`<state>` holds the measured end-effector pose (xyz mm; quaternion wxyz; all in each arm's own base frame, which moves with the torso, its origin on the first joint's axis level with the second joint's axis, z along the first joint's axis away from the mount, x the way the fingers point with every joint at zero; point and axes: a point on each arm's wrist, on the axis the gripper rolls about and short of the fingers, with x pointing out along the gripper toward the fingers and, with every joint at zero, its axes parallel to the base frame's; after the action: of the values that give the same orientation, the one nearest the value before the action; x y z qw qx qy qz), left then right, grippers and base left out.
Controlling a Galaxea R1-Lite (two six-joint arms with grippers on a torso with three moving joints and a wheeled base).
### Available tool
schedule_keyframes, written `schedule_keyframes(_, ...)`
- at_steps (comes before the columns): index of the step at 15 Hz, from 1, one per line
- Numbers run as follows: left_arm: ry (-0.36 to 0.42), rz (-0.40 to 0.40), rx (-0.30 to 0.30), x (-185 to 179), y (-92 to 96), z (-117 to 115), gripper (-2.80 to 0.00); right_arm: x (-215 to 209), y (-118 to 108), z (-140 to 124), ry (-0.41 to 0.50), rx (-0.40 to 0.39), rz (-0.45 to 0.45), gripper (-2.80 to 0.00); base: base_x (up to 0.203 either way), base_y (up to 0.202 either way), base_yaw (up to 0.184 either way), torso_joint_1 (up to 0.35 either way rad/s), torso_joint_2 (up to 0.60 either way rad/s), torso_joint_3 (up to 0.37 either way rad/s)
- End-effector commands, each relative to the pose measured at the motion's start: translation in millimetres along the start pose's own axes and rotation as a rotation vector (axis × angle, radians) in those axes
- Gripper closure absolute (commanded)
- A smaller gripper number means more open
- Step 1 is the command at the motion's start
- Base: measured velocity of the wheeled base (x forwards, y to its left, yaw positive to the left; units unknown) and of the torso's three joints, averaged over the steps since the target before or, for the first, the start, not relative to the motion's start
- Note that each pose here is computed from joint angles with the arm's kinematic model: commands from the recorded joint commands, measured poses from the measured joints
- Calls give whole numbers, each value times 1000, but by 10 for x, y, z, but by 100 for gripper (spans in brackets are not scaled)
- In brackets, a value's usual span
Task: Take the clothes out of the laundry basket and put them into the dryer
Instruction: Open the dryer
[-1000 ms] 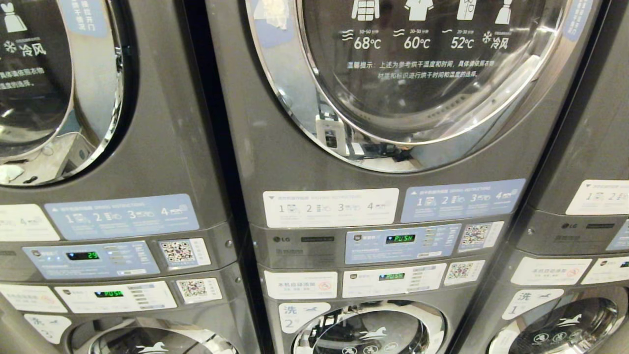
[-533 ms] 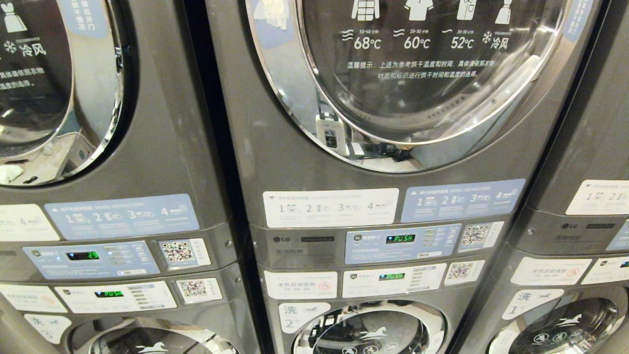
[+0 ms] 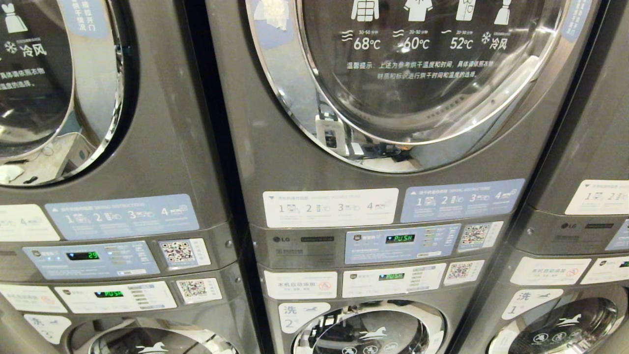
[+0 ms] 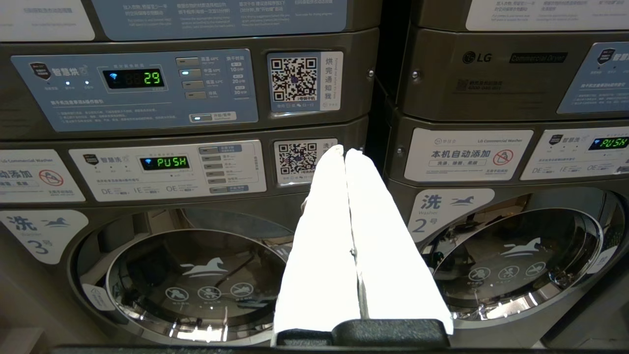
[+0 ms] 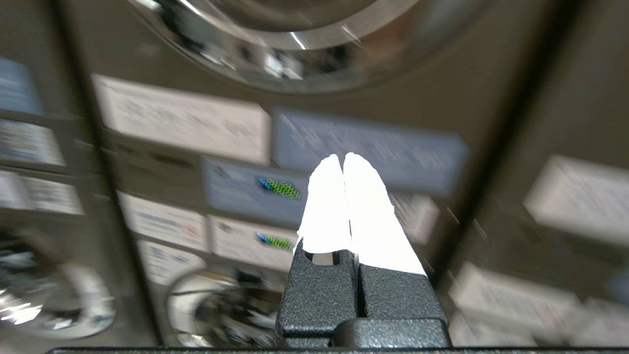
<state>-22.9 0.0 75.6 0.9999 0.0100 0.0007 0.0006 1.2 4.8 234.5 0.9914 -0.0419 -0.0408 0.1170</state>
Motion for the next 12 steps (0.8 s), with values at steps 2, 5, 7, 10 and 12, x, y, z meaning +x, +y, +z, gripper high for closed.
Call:
schedule_keyframes(2,0,0,0,0,0,0,0,1229,-211,485,158,60,219,0,0,0,0,0,0,0)
schedule_keyframes(5,0,0,0,0,0,0,0,2167,4,882,85,70,531,0,0,0,0,0,0,0)
schedule_keyframes(7,0,0,0,0,0,0,0,2505,399,952,36,72,729,0,0,0,0,0,0,0)
schedule_keyframes(10,0,0,0,0,0,0,0,2591,823,1032,-24,80,812,-280,0,0,0,0,0,0)
schedule_keyframes(12,0,0,0,0,0,0,0,2760,981,1025,-82,83,791,-280,0,0,0,0,0,0)
